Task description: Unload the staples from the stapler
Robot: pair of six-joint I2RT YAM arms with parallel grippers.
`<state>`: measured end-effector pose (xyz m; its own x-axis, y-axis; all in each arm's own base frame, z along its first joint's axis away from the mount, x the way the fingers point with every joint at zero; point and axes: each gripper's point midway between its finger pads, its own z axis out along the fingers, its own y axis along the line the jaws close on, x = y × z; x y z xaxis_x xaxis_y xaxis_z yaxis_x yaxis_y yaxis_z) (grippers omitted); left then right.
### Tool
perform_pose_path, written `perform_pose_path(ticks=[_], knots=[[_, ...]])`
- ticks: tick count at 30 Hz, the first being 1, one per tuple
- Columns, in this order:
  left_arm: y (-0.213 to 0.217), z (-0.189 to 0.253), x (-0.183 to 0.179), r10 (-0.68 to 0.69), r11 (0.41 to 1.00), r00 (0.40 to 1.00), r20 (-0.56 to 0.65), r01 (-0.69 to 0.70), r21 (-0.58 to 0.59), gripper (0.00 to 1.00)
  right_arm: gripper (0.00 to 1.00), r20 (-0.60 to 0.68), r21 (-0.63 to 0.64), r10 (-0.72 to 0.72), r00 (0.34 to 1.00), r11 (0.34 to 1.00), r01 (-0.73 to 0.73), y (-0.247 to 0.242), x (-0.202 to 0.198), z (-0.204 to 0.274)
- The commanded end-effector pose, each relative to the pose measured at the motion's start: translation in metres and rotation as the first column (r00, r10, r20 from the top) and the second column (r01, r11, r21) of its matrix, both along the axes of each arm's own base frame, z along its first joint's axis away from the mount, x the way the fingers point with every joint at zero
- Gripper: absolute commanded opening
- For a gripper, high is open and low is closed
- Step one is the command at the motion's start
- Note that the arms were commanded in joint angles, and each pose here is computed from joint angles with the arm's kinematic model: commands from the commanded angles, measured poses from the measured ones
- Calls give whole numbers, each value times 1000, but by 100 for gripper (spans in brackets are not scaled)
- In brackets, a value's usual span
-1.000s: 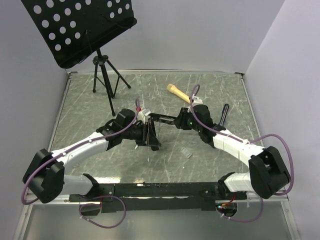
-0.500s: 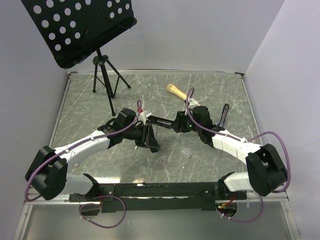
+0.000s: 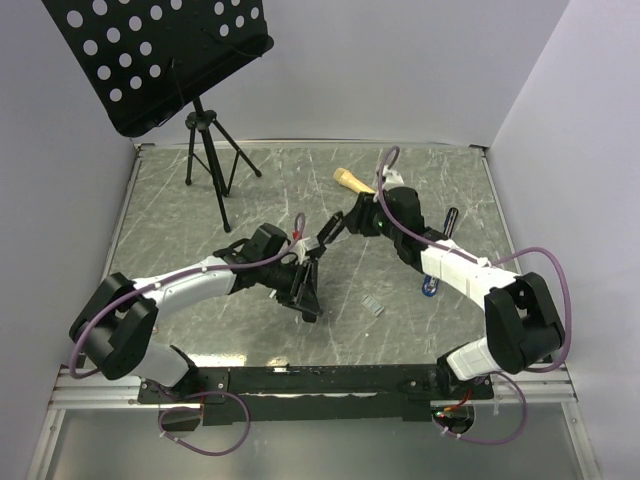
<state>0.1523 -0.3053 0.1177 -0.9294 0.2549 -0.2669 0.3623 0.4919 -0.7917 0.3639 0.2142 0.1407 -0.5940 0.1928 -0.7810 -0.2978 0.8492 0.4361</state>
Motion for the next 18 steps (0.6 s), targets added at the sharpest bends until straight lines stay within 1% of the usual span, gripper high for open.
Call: perform_pose_path(ticks=[1, 4, 6, 8, 9, 10, 11, 12, 15, 16, 18], knots=[[-23, 32, -15, -171, 969, 981, 92, 184, -165, 1, 53, 176, 173, 80, 981, 979, -111, 43, 18, 76], [-26, 32, -11, -156, 970, 982, 106, 173, -171, 1, 53, 154, 208, 105, 983, 969, -136, 49, 16, 72], [-31, 39, -6, -143, 964, 980, 137, 170, -204, 1, 53, 157, 243, 134, 978, 955, -169, 57, 13, 71], [-34, 44, -3, -123, 961, 981, 150, 155, -229, 1, 53, 125, 287, 151, 981, 941, -181, 63, 5, 64], [-38, 51, 1, -113, 952, 976, 186, 160, -262, 1, 53, 139, 313, 176, 974, 926, -212, 68, 0, 68], [-39, 51, 0, -116, 947, 976, 184, 164, -275, 1, 53, 114, 341, 186, 976, 916, -214, 70, -6, 63], [-40, 54, 0, -112, 943, 977, 179, 161, -290, 1, 53, 121, 361, 198, 973, 904, -229, 72, -11, 66], [-43, 59, 1, -113, 932, 974, 198, 173, -317, 1, 53, 106, 381, 234, 966, 888, -257, 75, -21, 61], [-45, 64, 2, -108, 924, 972, 208, 176, -339, 1, 54, 137, 454, 273, 952, 837, -306, 80, -35, 77], [-46, 67, 3, -104, 921, 969, 223, 178, -346, 1, 54, 146, 488, 299, 943, 807, -331, 82, -44, 81], [-47, 71, 4, -97, 918, 967, 235, 178, -355, 1, 54, 151, 517, 328, 933, 778, -357, 82, -55, 83]])
